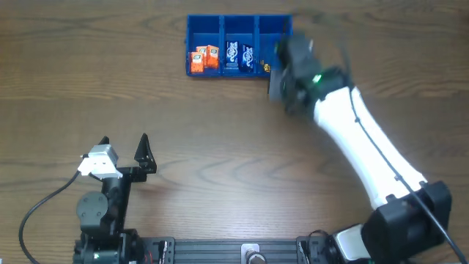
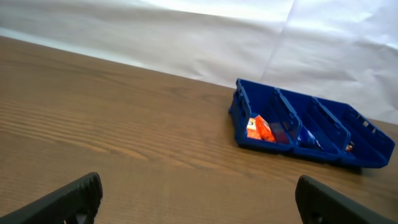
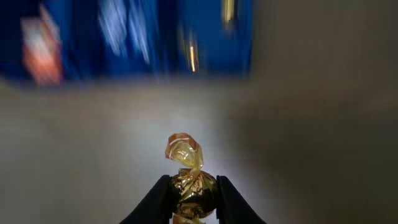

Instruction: Sort Candies Into Trays

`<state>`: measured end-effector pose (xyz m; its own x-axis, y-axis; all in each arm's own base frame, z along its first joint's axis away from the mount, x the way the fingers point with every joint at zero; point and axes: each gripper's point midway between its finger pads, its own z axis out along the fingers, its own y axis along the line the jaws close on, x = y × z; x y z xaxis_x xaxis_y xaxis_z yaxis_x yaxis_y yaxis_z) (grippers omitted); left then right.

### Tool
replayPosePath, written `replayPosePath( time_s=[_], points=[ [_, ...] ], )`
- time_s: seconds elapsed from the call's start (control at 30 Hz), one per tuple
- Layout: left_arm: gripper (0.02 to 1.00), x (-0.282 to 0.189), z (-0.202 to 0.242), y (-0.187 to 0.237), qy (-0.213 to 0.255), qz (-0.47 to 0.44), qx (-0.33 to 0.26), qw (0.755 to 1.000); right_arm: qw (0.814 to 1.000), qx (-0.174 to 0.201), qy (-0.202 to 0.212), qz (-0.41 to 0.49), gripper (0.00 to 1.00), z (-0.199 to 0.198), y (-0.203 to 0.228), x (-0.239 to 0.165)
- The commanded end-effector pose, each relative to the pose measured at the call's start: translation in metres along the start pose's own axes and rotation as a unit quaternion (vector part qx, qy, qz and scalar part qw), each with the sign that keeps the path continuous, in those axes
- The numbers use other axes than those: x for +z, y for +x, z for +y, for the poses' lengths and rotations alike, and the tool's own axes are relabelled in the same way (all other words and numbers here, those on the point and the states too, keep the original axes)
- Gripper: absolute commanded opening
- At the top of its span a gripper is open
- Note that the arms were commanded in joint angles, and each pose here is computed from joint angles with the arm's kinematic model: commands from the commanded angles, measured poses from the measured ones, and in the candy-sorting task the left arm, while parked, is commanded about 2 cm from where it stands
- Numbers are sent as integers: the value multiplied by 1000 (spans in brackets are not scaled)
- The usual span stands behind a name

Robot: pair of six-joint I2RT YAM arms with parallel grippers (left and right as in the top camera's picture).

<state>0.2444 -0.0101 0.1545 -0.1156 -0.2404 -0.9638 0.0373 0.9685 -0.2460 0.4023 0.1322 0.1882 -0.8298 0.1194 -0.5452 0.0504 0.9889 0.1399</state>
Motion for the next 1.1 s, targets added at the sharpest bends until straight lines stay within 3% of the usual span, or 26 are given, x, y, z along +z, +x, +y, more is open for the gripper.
replayPosePath(
  time_s=[0.03, 0.17, 0.37, 0.5, 0.53, 0.57, 0.73, 0.9, 1.0, 1.1],
  points=[
    [998, 1, 2, 16, 3, 23, 6, 1000, 998, -30, 22, -50, 226, -4, -72, 22],
    [998, 1, 2, 16, 3, 23, 6, 1000, 997, -41, 22, -61, 226, 5, -97, 56],
    [998, 1, 2, 16, 3, 23, 6, 1000, 997, -40, 20, -66, 240, 11, -101, 105],
    [998, 1, 2, 16, 3, 23, 7, 1000, 997, -41, 22, -63, 369, 11, -98, 114],
    [998, 1, 2, 16, 3, 23, 7, 1000, 997, -41, 22, -63, 555, 11, -98, 114],
    [998, 1, 2, 16, 3, 23, 6, 1000, 997, -41, 23, -65, 656, 10, -99, 114],
    [998, 1, 2, 16, 3, 23, 6, 1000, 996, -52, 31, -72, 1000, 7, -103, 112],
    [998, 1, 2, 16, 3, 23, 6, 1000, 994, -43, 53, -87, 1000, -9, -113, 75],
    [996, 1, 2, 16, 3, 23, 6, 1000, 988, -65, 72, -121, 1000, -18, -124, 26],
    [998, 1, 2, 16, 3, 23, 6, 1000, 984, -59, 68, -157, 1000, -30, -127, -22]
  ],
)
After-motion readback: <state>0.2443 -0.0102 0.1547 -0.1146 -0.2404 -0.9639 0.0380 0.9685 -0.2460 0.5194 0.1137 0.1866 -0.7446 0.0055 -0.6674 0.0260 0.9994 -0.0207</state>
